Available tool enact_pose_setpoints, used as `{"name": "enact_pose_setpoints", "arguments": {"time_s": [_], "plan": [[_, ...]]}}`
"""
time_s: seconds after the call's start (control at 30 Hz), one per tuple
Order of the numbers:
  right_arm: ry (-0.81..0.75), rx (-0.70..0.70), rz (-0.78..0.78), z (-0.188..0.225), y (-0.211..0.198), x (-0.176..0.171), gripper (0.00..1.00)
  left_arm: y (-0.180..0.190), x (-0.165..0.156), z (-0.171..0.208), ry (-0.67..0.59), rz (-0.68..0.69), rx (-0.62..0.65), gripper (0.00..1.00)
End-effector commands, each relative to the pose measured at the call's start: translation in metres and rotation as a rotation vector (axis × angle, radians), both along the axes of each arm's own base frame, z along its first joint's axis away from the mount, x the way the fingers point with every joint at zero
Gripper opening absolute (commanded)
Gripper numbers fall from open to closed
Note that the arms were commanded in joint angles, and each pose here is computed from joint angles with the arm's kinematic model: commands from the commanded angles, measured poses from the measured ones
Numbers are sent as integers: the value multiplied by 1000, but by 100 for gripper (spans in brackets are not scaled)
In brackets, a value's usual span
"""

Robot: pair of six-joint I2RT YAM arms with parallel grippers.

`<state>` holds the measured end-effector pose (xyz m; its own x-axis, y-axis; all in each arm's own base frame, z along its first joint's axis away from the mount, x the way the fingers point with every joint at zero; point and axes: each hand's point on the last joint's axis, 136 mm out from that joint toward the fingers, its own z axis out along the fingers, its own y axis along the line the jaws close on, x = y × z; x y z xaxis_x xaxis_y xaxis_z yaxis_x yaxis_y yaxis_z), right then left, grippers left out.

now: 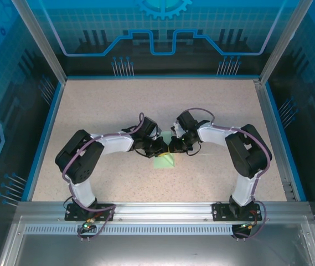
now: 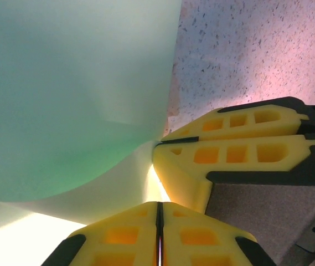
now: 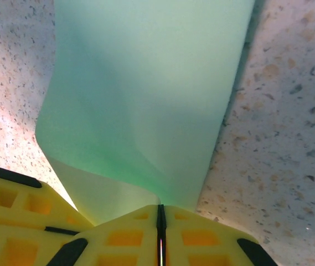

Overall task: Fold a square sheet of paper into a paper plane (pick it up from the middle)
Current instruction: Fold the triangle a second time at the center of the table.

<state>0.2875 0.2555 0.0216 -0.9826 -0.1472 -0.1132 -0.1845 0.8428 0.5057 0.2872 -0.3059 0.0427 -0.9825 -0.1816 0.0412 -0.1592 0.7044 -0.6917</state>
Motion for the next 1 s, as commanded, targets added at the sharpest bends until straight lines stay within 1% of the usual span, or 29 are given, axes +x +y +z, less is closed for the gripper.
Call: {"name": "enact_pose_setpoints", "arguments": {"time_s": [0.0, 0.97], "plan": [[-1, -19, 17, -1, 2, 2, 10, -8, -1, 1, -8, -45, -11, 10], [-3, -53, 7, -6, -2, 7, 10, -4, -3, -16, 32, -44, 26, 9]]}}
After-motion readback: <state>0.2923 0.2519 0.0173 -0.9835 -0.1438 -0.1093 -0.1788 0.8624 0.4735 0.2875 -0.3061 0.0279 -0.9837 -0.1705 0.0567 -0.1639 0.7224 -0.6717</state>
